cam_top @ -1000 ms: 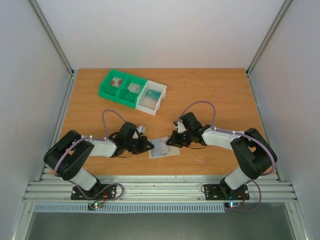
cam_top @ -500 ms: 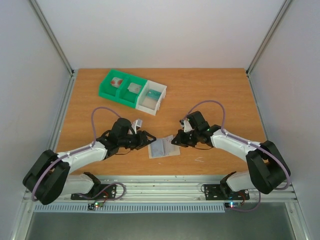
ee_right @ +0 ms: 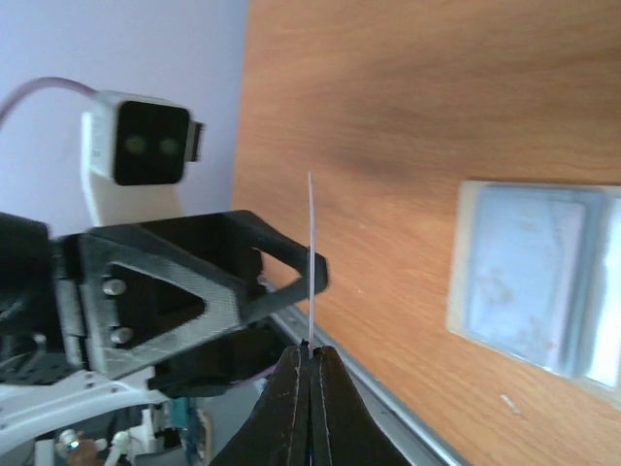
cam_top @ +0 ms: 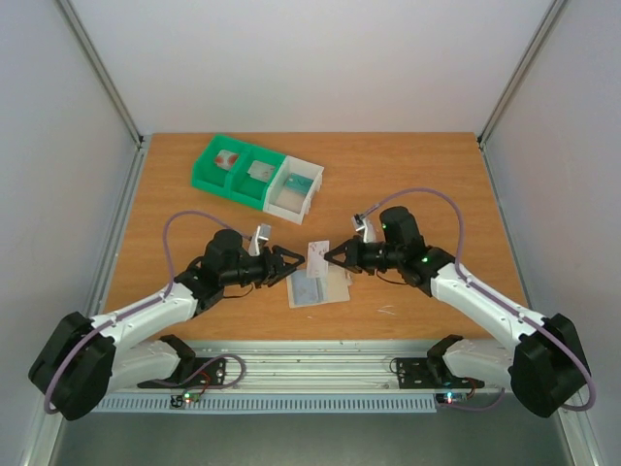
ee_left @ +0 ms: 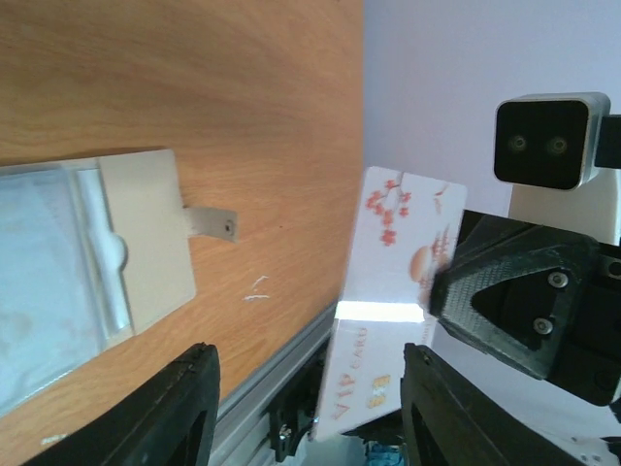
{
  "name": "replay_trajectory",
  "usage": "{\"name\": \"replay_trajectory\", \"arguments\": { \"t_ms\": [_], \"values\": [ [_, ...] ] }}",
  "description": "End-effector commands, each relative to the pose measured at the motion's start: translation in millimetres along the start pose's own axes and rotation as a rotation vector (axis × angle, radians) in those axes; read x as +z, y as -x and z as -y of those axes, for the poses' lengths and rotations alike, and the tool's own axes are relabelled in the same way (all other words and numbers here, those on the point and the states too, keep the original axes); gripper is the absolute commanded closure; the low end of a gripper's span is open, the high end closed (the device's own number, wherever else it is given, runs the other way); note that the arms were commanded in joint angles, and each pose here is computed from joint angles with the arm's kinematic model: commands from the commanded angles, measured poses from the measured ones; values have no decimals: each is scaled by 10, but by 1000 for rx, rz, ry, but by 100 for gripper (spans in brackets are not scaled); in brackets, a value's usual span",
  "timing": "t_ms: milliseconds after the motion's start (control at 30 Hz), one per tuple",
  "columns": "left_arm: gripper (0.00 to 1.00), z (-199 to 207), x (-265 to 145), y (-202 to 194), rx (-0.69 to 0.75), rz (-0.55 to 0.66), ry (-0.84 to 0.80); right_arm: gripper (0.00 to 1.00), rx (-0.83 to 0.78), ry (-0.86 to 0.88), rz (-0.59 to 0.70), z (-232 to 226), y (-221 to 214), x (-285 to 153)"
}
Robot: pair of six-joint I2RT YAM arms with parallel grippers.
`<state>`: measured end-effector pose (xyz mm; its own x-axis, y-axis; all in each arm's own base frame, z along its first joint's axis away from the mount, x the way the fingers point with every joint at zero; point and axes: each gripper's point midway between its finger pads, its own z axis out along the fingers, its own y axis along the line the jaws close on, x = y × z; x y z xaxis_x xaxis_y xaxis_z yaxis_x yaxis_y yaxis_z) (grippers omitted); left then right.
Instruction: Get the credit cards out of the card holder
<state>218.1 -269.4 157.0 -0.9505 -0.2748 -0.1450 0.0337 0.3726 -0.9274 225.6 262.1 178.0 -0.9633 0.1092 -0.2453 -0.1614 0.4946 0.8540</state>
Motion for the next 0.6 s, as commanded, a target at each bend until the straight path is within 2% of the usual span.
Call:
{"name": "replay_trajectory", "arguments": {
  "t_ms": [0,167,267,333,433,567],
  "values": [
    [49,302,-47,-8,36,13,-117,99,15,127,37,-330,55,-108],
    [54,427,-8,-30,55,0,-158,99,31,165,11,-396,8,-87],
    [76,469,19,-33,60,-10,-184,99,11,186,13,-444,20,-93],
    [97,484,8,-26,56,2,-212,99,1,184,4,-440,-2,-95],
    [100,384,16,-33,35,11,-192,97,-36,142,-20,-334,-75,-85],
    [100,385,11,-81,59,-4,-226,86,-104,60,-67,-234,-178,-137]
  ]
}}
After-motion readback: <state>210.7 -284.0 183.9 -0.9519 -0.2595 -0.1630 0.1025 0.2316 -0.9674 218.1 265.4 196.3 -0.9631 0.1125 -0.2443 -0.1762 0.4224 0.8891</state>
